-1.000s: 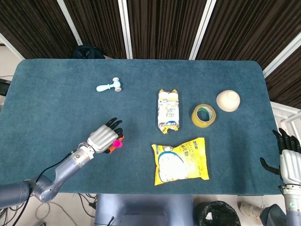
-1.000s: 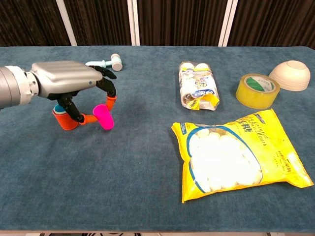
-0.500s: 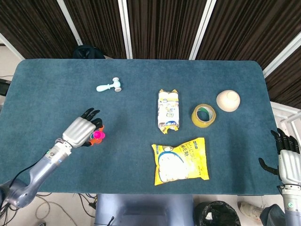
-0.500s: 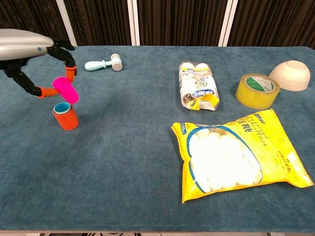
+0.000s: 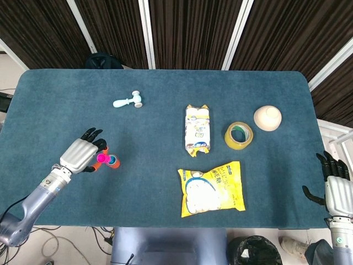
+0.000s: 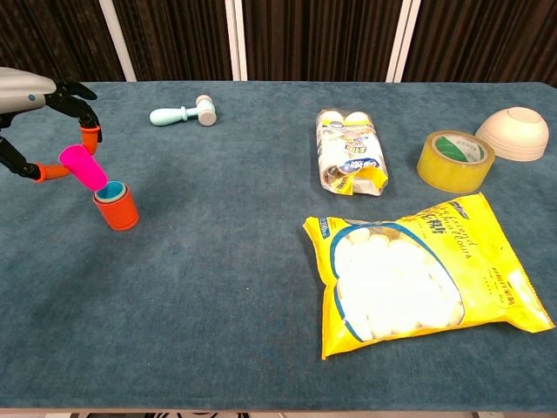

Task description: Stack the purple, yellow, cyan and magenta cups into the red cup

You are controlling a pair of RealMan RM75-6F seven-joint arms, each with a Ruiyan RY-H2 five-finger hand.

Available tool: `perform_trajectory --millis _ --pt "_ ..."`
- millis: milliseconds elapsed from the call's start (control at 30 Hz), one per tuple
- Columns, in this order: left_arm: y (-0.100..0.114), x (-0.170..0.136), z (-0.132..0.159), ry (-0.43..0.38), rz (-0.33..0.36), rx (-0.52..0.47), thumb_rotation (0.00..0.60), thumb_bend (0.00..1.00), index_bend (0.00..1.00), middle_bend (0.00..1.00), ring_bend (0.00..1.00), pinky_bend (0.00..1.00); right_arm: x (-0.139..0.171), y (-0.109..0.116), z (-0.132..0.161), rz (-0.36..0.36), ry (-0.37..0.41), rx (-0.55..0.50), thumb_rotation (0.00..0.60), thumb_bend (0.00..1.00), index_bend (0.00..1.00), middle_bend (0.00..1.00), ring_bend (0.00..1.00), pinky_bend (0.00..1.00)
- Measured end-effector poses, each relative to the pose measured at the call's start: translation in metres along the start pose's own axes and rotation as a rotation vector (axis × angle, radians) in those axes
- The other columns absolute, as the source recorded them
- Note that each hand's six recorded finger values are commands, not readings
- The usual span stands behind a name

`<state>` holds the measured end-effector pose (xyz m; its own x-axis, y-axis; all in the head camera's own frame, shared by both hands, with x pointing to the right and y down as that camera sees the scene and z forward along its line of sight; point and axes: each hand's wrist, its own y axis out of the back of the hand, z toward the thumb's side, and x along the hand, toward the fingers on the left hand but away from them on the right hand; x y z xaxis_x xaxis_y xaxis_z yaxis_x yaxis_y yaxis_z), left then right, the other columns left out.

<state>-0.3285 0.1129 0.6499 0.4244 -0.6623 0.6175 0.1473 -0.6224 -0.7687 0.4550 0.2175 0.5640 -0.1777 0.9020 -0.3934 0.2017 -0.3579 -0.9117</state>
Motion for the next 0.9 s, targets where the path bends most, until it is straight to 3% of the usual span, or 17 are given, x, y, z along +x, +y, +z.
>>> perform_trajectory --millis 500,700,900 --pt "-0.013 0.015 0.008 -0.028 -0.013 0.017 0.600 0.34 0.45 0.28 0.00 0.00 -0.001 0.000 -0.001 -0.001 -0.004 0.000 0.600 0.32 0.11 0.04 0.10 0.00" --pt "-0.018 0.013 0.007 -0.030 -0.045 0.031 0.600 0.32 0.21 0.23 0.00 0.00 0.000 -0.001 -0.001 0.003 -0.002 0.001 0.600 0.32 0.11 0.04 0.10 0.00" --pt "-0.017 0.011 0.002 -0.018 -0.076 0.050 0.600 0.30 0.09 0.20 0.00 0.00 0.000 -0.001 -0.001 0.003 -0.003 0.002 0.600 0.32 0.11 0.04 0.10 0.00"
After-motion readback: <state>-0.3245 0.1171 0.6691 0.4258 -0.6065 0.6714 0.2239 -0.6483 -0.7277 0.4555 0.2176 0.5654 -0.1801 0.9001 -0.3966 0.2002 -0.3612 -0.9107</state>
